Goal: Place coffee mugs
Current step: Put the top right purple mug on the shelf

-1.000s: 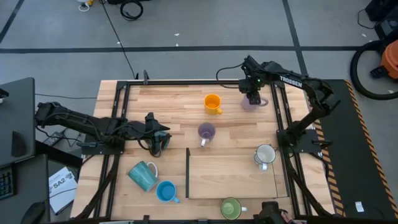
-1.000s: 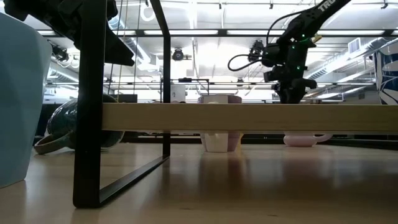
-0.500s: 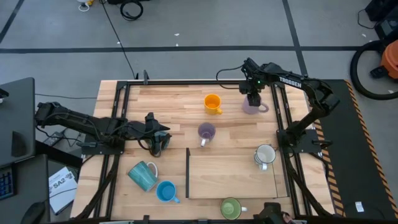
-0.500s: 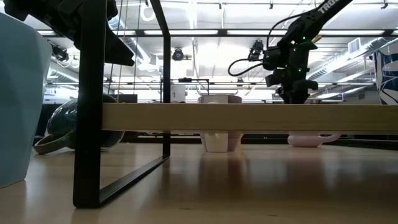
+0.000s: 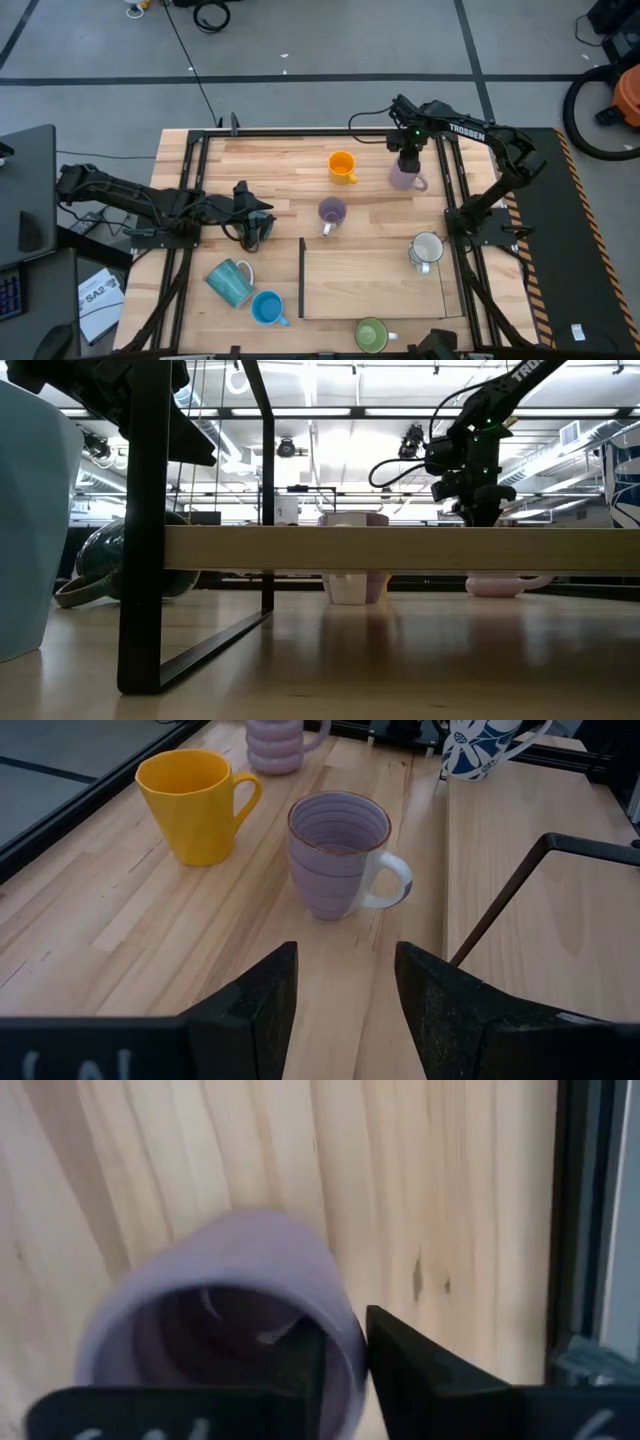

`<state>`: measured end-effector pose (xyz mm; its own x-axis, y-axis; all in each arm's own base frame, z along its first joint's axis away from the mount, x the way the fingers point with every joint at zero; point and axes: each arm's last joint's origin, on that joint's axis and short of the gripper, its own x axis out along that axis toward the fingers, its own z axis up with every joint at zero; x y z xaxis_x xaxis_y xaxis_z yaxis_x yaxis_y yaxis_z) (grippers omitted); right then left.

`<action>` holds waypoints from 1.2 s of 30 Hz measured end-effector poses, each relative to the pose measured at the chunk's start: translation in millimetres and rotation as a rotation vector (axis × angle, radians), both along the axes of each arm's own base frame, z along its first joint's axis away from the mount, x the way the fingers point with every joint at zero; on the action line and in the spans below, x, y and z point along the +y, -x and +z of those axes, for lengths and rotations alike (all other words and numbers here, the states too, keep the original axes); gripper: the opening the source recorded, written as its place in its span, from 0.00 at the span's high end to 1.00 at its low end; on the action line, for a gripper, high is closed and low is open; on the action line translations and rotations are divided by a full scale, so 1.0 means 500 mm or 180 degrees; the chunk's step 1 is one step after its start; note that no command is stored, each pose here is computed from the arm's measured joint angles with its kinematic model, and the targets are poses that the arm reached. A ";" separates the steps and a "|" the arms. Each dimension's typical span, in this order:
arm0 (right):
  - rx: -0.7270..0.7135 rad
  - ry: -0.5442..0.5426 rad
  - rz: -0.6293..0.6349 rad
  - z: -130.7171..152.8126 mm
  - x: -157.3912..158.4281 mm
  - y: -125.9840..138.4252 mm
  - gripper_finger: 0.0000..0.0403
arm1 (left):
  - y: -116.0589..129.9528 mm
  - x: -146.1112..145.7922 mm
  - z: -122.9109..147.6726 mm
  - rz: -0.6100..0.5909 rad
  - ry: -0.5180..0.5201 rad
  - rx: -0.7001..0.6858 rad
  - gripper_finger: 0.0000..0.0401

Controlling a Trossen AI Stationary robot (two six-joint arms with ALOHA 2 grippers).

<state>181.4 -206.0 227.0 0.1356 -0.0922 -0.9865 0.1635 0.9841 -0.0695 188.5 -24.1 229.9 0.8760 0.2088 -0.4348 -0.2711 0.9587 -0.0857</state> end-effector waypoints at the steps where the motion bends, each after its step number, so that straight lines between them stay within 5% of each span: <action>1: 0.0000 -0.0017 -0.0067 0.000 0.000 0.000 0.83 | 0.000 0.000 0.000 0.0000 -0.0001 0.0001 0.56; 5: -0.0019 -0.0073 -0.0331 0.000 0.001 0.001 0.92 | 0.000 0.000 0.000 0.0000 -0.0001 0.0001 0.56; 16: -0.0038 -0.0236 -0.1070 -0.001 0.019 -0.012 0.91 | 0.000 0.000 0.000 0.0000 0.0000 0.0001 0.56; 36: -0.0204 -0.0353 -0.1583 0.052 0.133 -0.048 0.92 | 0.000 0.000 0.000 0.0000 0.0000 0.0001 0.56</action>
